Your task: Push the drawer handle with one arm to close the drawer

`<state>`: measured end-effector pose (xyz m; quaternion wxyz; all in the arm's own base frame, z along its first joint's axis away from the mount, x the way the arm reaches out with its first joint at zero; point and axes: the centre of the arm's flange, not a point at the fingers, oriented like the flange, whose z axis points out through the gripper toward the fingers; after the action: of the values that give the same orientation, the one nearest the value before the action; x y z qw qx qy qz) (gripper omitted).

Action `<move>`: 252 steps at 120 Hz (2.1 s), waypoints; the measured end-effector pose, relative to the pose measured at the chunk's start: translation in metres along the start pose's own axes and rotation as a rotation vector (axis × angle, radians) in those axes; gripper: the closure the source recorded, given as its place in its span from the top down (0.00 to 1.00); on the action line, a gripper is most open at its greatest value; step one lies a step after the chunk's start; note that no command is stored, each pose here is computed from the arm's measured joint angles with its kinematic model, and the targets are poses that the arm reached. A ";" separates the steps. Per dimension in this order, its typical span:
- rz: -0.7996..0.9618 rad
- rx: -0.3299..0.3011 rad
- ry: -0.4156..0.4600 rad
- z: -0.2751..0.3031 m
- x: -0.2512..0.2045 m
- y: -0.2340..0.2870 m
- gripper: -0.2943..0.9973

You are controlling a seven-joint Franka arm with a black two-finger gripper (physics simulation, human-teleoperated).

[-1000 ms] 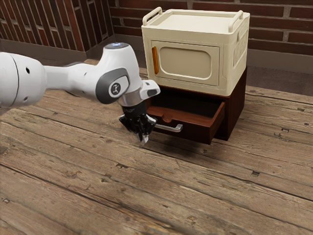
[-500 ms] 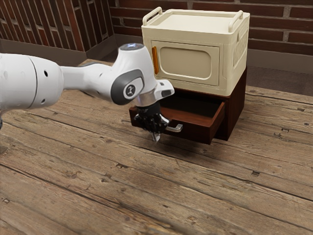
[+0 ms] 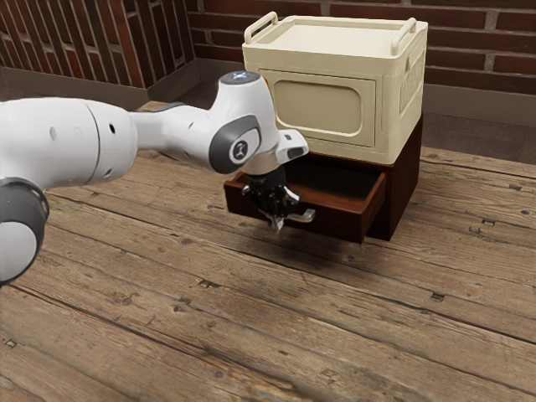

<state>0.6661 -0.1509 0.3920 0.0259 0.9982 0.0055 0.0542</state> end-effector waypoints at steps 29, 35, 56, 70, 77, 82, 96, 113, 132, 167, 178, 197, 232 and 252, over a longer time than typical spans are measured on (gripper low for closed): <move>0.007 -0.001 0.044 0.004 0.021 0.000 0.16; 0.008 -0.003 0.057 0.004 0.024 0.000 0.16; -0.003 -0.010 0.101 -0.004 0.034 -0.008 0.16; -0.005 -0.011 0.129 -0.001 0.048 -0.010 0.16; -0.005 -0.012 0.143 -0.002 0.055 -0.011 0.16; -0.002 -0.015 0.151 -0.002 0.059 -0.009 0.16; 0.013 -0.034 0.172 -0.003 0.068 0.002 0.16; 0.019 -0.045 0.189 -0.001 0.079 0.005 0.16; 0.017 -0.037 0.194 0.006 0.087 -0.004 0.16; 0.027 -0.033 0.223 0.019 0.106 -0.005 0.16; 0.026 -0.042 0.233 0.017 0.110 -0.007 0.16; 0.026 -0.044 0.243 0.023 0.117 -0.011 0.16; 0.028 -0.052 0.260 0.033 0.124 -0.016 0.16; 0.019 -0.049 0.195 0.034 0.102 -0.021 0.16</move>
<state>0.7709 -0.1302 0.3680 0.0493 0.9872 -0.0029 0.1515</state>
